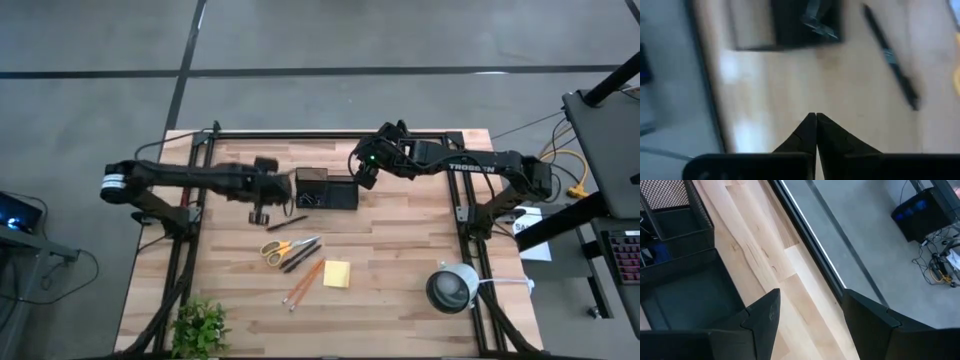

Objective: Pick and place office supplies into organizer
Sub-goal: Put the top black pen into the black organizer bin

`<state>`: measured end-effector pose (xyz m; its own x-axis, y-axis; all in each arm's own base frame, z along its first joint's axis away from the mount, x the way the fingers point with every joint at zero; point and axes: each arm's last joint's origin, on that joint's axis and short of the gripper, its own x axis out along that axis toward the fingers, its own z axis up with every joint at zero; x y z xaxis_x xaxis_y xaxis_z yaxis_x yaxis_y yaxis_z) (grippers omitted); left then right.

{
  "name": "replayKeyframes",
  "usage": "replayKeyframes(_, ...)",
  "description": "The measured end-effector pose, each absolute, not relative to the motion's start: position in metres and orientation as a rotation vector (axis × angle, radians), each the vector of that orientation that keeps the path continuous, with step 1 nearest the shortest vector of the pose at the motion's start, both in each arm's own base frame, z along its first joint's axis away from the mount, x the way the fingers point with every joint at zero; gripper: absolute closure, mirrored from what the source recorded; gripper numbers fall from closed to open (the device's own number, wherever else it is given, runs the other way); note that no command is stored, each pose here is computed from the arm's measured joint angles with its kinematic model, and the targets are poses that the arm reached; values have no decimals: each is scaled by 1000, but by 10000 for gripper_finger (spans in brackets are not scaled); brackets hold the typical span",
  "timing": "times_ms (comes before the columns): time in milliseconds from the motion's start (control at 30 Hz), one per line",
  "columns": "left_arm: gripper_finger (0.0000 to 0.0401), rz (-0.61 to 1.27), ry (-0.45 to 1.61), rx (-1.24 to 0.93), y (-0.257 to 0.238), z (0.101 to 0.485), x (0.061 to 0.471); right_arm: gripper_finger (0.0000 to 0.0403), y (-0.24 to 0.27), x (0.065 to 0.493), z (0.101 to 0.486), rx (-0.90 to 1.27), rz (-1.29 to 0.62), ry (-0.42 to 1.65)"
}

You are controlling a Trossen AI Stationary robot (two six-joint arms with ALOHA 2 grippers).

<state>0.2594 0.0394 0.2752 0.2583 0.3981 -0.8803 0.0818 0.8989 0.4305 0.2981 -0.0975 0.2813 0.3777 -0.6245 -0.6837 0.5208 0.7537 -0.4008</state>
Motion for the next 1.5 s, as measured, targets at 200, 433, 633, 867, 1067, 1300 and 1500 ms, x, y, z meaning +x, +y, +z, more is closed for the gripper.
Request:
replayKeyframes(200, 399, 144, 1225, -99, 50, 239, 264, 202, -97, 298, 282, -128, -732, 929)
replayKeyframes(433, 371, 148, 1243, -201, 38, 198, 250, 202, -97, 297, 280, -123, -732, 939)
replayKeyframes(633, 285, 158, 1257, -257, 37, 187, 249, 202, -96, 296, 275, -123, -731, 947)
replayKeyframes(867, 218, 145, 1245, -254, 39, 173, 261, 202, -95, 292, 262, -125, -726, 982)
replayKeyframes(1067, 218, 138, 1303, -266, 40, 152, 270, 202, -95, 291, 258, -126, -724, 994)
replayKeyframes(1300, 283, 129, 1311, -274, 40, 148, 272, 202, -96, 292, 262, -124, -727, 980)
replayKeyframes(1500, 349, 128, 1334, -268, 40, 141, 274, 202, -96, 292, 262, -126, -726, 977)
